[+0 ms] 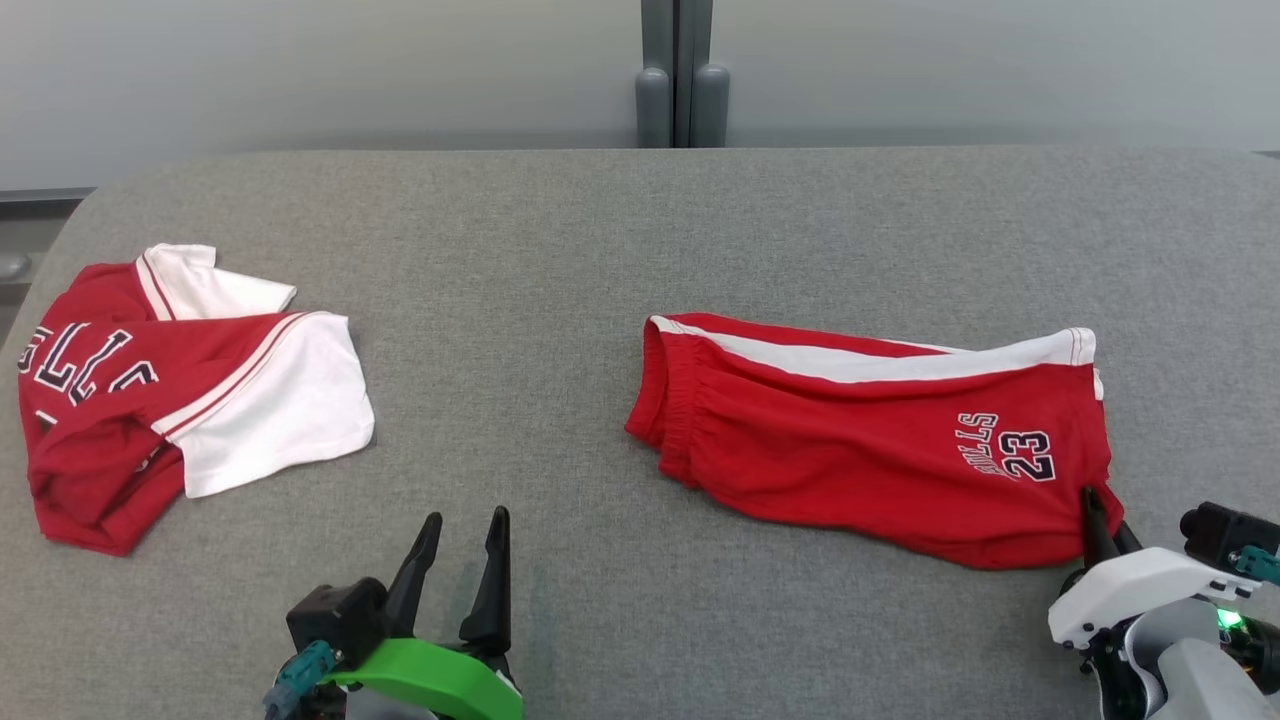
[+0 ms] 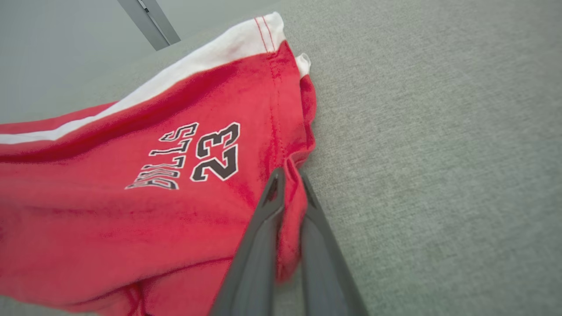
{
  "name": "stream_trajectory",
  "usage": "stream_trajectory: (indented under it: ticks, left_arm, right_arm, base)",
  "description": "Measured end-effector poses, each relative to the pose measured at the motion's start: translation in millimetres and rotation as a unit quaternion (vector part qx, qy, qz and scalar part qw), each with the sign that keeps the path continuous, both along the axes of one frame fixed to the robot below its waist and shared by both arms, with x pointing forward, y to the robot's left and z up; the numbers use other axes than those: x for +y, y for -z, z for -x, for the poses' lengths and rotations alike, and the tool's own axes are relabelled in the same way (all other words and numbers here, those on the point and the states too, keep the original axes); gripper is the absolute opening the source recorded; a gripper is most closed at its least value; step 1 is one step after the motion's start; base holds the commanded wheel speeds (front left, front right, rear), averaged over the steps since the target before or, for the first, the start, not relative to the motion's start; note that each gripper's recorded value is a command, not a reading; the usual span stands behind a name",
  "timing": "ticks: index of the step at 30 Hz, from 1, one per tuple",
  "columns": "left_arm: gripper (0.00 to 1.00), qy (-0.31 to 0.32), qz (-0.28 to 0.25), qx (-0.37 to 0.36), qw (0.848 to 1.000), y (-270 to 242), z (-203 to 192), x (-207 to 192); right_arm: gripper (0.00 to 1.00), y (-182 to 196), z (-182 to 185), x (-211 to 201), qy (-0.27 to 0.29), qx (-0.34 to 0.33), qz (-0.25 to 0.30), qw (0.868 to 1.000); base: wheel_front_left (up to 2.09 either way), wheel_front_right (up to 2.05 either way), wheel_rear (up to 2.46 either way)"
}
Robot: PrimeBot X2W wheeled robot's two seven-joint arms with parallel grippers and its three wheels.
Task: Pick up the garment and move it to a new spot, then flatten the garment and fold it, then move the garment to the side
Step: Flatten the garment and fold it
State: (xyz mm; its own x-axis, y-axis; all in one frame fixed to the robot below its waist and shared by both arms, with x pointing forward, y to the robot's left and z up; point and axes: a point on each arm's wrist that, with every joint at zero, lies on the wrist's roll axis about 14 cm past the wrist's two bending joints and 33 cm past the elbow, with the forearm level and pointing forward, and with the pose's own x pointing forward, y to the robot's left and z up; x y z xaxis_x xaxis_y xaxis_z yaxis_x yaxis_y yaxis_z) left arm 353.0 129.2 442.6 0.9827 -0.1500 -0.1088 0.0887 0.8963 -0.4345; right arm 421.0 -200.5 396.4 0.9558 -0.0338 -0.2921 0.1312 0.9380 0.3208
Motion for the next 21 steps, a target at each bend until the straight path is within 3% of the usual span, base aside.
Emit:
stream_trajectory:
  ticks: [5, 11, 16, 21]
  left_arm:
    - [1.0, 0.0, 0.0, 0.002, 1.0, 1.4, 2.7, -0.3]
    - [1.0, -0.008, -0.002, 0.007, 1.0, 3.6, 6.8, 5.1]
    - [1.0, -0.021, -0.003, 0.005, 1.0, 2.1, 11.9, 12.8]
    - [1.0, -0.037, -0.005, 0.003, 0.999, 0.5, 17.9, 22.5]
  right_arm:
    - [0.0, -27.7, -19.4, 12.9, -0.015, -0.048, -0.001, 0.999]
    - [0.0, -88.7, -49.6, 81.0, -0.099, -0.141, -0.017, 0.985]
    - [0.0, -124.7, -50.8, 162.0, -0.209, -0.187, -0.032, 0.96]
    - [0.0, -125.0, -31.4, 224.6, -0.296, -0.177, -0.06, 0.937]
  base:
    - [0.0, 0.0, 0.0]
    - [0.0, 0.0, 0.0]
    - [0.0, 0.0, 0.0]
    - [0.0, 0.0, 0.0]
